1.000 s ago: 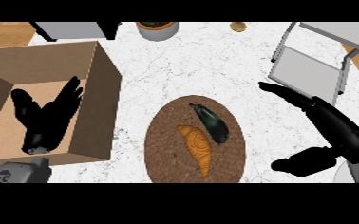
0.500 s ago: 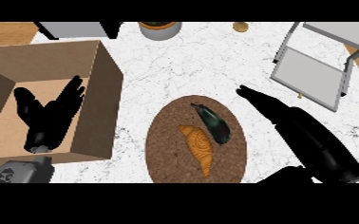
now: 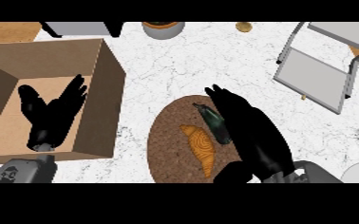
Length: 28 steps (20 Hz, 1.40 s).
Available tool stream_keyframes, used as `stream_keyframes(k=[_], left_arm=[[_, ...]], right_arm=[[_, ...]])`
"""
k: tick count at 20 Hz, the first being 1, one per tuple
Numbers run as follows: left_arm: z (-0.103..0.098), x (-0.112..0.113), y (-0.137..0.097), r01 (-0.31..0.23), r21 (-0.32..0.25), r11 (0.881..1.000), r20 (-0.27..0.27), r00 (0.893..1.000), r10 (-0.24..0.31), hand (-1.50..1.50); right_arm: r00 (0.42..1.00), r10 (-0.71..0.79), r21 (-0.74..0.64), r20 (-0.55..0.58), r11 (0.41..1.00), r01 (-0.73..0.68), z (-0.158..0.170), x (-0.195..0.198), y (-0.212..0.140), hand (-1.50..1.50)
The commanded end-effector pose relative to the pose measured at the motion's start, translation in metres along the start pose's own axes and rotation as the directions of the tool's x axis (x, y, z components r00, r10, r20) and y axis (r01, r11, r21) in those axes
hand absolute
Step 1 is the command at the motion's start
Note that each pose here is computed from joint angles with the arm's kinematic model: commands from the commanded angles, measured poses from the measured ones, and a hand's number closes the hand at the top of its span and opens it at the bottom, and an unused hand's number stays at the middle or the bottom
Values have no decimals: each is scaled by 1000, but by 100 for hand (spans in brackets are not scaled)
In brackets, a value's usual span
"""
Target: Pick the croissant from the placemat and place it in the tiered shelf
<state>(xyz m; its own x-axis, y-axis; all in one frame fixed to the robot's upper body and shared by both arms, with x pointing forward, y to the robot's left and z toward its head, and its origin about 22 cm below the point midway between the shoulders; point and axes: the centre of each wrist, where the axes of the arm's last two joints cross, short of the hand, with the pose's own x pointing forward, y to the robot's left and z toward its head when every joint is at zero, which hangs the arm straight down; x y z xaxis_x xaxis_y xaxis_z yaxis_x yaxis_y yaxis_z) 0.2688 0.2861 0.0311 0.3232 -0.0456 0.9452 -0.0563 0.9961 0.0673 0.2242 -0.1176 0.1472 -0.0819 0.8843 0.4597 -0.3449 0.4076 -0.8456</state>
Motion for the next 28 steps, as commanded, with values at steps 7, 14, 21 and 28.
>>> stream_keyframes(k=[7, 14, 21, 28], left_arm=[[9, -48, 9, -12, 19, 1000, -145, 989, 15, 0], [10, -46, 16, -21, 30, 999, -131, 991, 25, 0], [7, -39, 0, -32, 9, 999, -138, 990, 33, 0], [14, -57, 7, -25, 34, 999, -136, 990, 30, 0]], right_arm=[[978, 156, 73, -138, 986, -147, -21, 28, 45, -150], [964, 181, 23, -193, 983, -179, -21, 21, 65, -150], [969, 162, 0, -189, 986, -165, -17, 28, 87, -150], [943, 236, -6, -235, 970, -245, -34, 13, 108, -150]])
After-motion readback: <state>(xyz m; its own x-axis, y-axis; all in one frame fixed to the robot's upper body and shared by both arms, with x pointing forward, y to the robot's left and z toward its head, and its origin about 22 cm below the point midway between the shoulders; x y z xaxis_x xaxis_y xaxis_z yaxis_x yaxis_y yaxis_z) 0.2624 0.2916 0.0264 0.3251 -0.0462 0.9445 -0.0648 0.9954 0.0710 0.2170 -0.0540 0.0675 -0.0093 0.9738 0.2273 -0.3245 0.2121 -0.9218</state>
